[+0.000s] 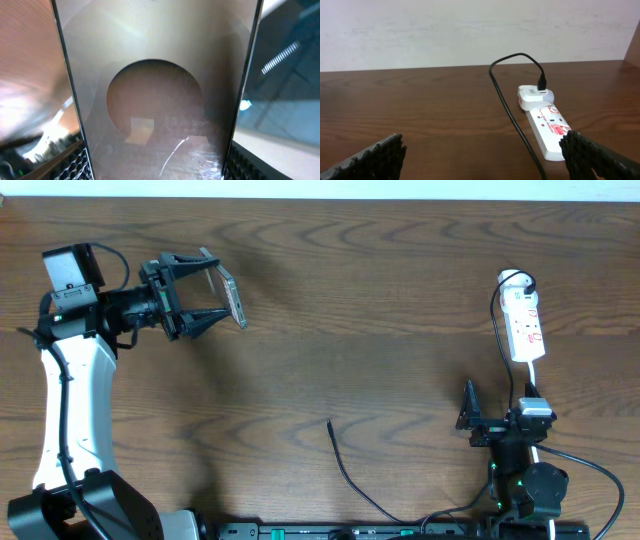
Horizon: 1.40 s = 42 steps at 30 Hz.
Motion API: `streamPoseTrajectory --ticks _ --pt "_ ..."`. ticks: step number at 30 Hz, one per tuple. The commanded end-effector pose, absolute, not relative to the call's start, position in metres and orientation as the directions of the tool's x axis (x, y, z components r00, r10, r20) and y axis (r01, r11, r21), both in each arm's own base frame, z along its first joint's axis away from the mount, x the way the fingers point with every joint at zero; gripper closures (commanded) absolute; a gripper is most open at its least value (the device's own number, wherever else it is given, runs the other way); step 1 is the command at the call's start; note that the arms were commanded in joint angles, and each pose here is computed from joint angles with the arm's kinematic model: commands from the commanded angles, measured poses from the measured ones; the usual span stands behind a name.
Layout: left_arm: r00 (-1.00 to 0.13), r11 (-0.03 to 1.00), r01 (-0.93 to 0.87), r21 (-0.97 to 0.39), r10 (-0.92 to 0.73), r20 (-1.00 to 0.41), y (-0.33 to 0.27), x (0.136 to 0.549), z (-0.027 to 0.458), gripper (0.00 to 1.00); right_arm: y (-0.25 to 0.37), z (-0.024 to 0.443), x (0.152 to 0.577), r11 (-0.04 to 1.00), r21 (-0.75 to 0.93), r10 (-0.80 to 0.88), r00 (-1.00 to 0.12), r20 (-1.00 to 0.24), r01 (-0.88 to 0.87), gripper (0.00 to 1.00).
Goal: Plug charger to phone and switch on socket
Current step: 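Lift the phone with the left gripper and raise it upright, then swing the right gripper toward the phone held by the left gripper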
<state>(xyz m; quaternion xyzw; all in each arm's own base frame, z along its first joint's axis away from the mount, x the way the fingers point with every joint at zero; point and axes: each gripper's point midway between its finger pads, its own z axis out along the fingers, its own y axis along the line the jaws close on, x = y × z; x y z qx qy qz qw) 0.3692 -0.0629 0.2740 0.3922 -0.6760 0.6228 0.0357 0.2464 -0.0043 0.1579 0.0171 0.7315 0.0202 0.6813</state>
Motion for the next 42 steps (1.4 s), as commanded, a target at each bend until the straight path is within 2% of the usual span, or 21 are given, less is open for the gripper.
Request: streamPoseTrajectory --ticks 1,4,9,14,21,29,38,42 --pt "-0.664 0.013 -0.554 -0.832 -0.610 0.432 -0.057 0.380 0.262 0.93 -0.003 0.157 0.246 0.999 0.042 0.041 -0.074 -0.996 -0.005 0.01" --pt "-0.581 0.083 -0.627 -0.775 -0.712 0.394 -0.049 0.380 0.232 0.93 -0.004 0.157 0.246 0.999 0.042 0.041 -0.074 -0.996 -0.005 0.01" --pt "-0.421 0.171 -0.781 -0.601 -0.855 0.303 -0.030 0.364 0.185 0.92 -0.004 0.157 0.246 0.999 0.042 0.041 -0.074 -0.996 -0.005 0.01" --pt "-0.366 0.236 -0.848 -0.475 -0.908 0.202 -0.020 0.347 0.162 0.92 -0.004 0.157 0.246 0.999 0.042 0.041 -0.074 -0.996 -0.005 0.01" --pt "-0.367 0.321 -0.877 -0.357 -0.928 0.069 -0.016 0.332 0.147 0.93 -0.004 0.157 0.246 0.999 0.042 0.041 -0.074 -0.996 -0.005 0.01" --pt "-0.425 0.386 -0.859 -0.338 -0.904 0.048 -0.035 0.329 0.143 0.92 -0.014 0.157 0.246 0.998 0.014 0.018 -0.071 -0.997 0.055 0.01" --pt "-0.426 0.387 -0.858 -0.337 -0.903 0.049 -0.035 0.328 0.143 0.93 -0.024 0.157 0.245 0.993 -0.037 -0.029 -0.077 -0.997 0.111 0.01" --pt "-0.426 0.387 -0.861 -0.331 -0.903 0.051 -0.035 0.327 0.142 0.93 -0.015 0.158 0.246 0.998 -0.010 -0.006 -0.069 -0.998 0.060 0.01"
